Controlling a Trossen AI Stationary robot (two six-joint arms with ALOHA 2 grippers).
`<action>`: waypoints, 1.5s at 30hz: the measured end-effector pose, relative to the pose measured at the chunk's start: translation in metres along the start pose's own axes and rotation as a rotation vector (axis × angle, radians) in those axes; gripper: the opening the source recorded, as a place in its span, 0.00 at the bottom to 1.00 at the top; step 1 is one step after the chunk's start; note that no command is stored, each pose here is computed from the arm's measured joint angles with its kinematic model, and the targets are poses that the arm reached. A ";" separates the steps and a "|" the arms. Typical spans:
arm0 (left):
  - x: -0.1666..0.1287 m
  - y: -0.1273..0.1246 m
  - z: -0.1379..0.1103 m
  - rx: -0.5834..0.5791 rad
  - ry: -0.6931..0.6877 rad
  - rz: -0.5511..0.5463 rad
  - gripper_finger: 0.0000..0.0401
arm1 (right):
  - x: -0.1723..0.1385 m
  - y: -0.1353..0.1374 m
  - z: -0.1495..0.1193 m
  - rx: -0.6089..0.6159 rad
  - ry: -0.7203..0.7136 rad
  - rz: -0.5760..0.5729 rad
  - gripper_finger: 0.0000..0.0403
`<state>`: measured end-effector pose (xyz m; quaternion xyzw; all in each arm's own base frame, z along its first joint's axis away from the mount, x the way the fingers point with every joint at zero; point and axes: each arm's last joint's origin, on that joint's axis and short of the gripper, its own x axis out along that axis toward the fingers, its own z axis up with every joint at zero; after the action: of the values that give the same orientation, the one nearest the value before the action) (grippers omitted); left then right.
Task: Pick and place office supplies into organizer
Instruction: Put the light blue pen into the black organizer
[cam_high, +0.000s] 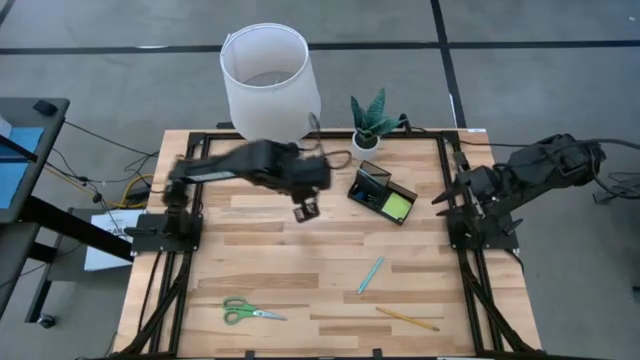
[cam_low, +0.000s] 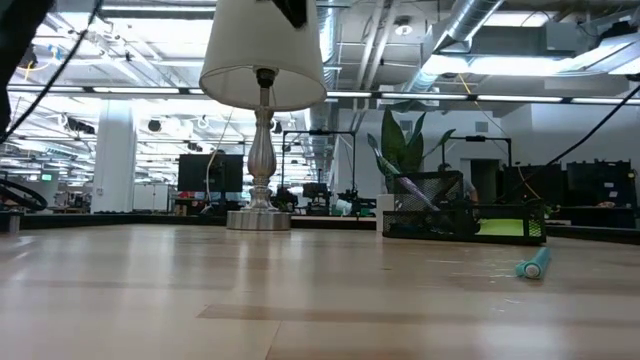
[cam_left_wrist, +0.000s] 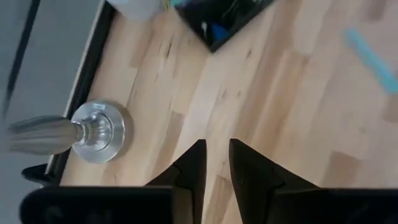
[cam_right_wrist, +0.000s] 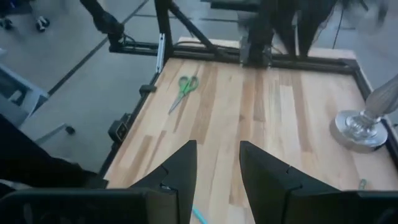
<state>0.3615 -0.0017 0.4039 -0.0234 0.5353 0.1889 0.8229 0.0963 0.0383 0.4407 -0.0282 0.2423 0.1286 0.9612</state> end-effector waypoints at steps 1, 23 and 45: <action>-0.013 0.004 -0.004 -0.013 -0.028 -0.010 0.15 | 0.000 0.000 0.000 0.007 0.006 0.002 0.28; 0.020 -0.065 -0.165 -0.741 -0.573 -0.451 0.15 | -0.014 0.000 -0.005 -0.101 -0.027 0.055 0.28; 0.165 -0.161 -0.074 -0.364 -0.485 -0.687 0.15 | 0.086 0.012 -0.018 -0.067 0.610 0.007 0.28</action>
<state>0.4094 -0.1216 0.1990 -0.2989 0.2465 -0.0038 0.9219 0.1578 0.0678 0.3843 -0.0961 0.5153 0.1255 0.8423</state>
